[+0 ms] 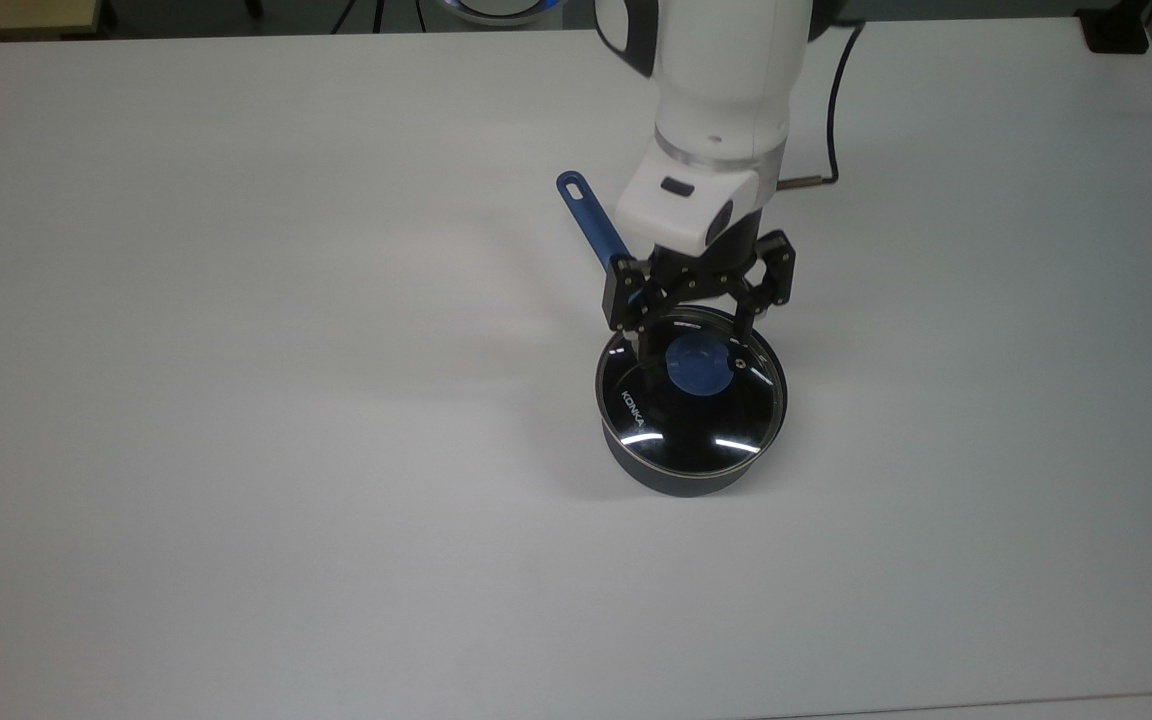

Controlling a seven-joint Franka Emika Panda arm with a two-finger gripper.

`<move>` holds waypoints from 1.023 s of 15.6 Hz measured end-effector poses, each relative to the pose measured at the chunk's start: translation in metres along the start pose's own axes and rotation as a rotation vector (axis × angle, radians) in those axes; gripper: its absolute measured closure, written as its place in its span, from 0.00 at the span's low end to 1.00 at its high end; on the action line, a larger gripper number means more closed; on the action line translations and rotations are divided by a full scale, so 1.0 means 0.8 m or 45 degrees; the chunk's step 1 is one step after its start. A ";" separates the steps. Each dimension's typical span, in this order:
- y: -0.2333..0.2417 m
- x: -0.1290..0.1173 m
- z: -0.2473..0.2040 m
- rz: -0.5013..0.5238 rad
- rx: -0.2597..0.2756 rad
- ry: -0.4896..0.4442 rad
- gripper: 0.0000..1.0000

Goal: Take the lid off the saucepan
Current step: 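Lower the open gripper onto the blue knob of the glass lid, then close the gripper around the blue lid knob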

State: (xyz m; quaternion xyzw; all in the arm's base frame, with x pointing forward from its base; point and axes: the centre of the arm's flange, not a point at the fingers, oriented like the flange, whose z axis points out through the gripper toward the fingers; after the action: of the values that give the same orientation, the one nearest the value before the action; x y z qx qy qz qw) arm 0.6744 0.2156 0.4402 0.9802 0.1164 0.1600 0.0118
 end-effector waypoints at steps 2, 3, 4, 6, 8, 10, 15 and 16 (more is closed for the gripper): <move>-0.004 0.000 0.015 0.004 -0.014 0.004 0.05; -0.006 -0.001 0.021 0.008 -0.020 0.003 0.05; -0.007 -0.001 0.025 0.009 -0.023 0.002 0.08; -0.008 0.000 0.026 0.008 -0.023 0.003 0.15; -0.008 0.001 0.024 0.009 -0.022 0.011 0.18; -0.009 0.002 0.024 0.009 -0.021 0.014 0.29; -0.011 0.000 0.030 0.007 -0.021 0.005 0.36; -0.011 0.000 0.033 0.007 -0.022 0.001 0.36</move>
State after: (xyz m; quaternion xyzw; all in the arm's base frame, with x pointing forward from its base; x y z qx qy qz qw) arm 0.6806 0.2245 0.4148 0.9803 0.1124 0.1615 0.0196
